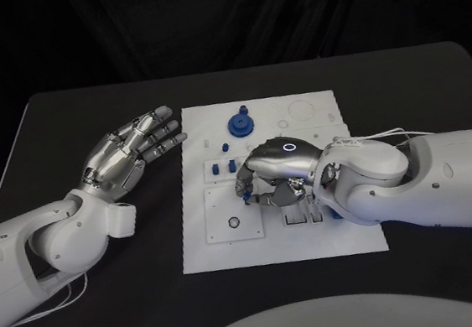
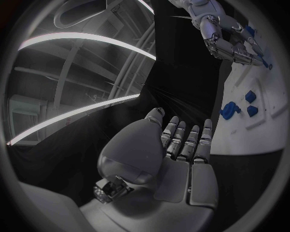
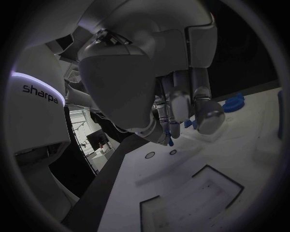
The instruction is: Assemble the parts on the task board
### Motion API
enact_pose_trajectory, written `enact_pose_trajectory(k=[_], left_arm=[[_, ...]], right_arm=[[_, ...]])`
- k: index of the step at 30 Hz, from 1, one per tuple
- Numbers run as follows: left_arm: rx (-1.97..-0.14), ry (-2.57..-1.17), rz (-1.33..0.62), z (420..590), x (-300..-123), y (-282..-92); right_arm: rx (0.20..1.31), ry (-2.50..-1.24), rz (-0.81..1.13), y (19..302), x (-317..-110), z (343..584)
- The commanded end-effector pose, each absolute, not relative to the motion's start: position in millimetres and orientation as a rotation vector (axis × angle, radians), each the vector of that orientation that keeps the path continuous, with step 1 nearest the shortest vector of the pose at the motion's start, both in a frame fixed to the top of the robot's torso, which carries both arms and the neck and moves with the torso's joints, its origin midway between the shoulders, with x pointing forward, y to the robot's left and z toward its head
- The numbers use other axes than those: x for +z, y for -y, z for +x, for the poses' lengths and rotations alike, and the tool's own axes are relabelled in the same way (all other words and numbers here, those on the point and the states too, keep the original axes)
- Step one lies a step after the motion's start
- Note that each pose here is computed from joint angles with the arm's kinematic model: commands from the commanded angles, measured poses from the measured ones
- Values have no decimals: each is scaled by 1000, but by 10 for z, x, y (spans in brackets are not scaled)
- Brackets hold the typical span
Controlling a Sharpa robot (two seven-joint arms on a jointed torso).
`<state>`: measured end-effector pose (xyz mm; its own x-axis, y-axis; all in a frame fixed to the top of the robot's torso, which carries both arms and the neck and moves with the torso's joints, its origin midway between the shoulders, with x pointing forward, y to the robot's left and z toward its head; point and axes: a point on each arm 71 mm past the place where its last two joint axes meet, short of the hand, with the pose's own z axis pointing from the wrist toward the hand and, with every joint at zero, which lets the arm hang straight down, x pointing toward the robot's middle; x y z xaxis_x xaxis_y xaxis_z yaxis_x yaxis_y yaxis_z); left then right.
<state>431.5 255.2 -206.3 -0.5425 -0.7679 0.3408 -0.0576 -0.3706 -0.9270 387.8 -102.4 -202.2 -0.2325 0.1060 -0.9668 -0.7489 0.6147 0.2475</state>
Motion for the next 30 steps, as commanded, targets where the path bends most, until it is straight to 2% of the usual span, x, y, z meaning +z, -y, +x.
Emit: enact_pose_trajectory(k=[1, 30], left_arm=[[-1982, -1366, -1118, 4311, -2058, -2539], [-1975, -1380, -1128, 4323, -2104, -2546]], right_arm=[[861, -1639, -549, 1030, -2046, 3868], [829, -1684, -550, 1068, -2133, 3896]])
